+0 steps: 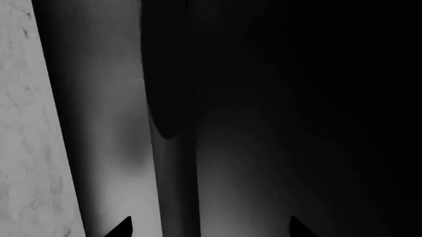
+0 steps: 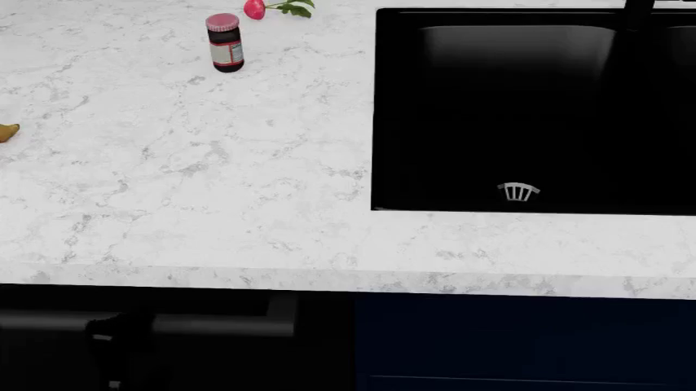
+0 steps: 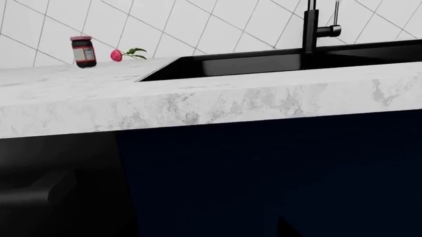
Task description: Open the dishwasher door
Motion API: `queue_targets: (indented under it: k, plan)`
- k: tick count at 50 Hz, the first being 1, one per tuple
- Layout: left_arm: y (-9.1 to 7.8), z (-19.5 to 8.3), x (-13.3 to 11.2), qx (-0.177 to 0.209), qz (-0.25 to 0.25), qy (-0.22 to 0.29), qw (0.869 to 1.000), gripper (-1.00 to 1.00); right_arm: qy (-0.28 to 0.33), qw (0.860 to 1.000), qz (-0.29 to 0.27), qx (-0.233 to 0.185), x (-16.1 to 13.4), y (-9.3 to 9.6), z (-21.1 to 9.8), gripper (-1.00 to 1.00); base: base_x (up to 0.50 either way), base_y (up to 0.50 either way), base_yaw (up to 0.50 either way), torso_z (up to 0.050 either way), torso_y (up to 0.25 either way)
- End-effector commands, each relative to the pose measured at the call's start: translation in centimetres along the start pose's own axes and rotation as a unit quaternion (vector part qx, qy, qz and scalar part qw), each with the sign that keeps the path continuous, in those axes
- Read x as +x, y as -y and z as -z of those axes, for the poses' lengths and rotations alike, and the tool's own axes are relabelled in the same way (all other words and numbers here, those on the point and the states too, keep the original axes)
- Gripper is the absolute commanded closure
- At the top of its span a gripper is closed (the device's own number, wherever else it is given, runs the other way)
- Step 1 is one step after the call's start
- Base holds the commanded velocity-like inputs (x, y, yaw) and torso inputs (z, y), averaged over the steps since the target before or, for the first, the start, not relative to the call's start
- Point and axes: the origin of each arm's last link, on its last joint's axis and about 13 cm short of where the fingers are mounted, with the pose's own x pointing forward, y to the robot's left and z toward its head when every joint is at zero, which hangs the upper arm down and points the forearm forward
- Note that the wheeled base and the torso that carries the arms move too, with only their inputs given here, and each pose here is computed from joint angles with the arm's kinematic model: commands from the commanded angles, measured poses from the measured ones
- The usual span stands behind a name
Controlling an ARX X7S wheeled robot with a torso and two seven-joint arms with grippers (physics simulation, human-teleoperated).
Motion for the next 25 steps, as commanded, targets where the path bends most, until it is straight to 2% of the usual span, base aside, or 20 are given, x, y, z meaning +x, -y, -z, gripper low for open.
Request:
queue_targets:
  k: [1,25]
  plan:
    - [-0.3,0.5,1.1,0.009,0.006,-0.012,1.0,-1.0,0.002,1.0,0.002,0.0,0.0,0.1,-0.2,-1.0,0.0,0.0,0.0,0.0,0.0]
    - [-0.8,2.2,2.3,0.02,0.009,-0.044,0.999,-1.0,0.002,1.0,0.004,-0.001,0.0,0.1,-0.2,-1.0,0.0,0.0,0.0,0.0,0.0]
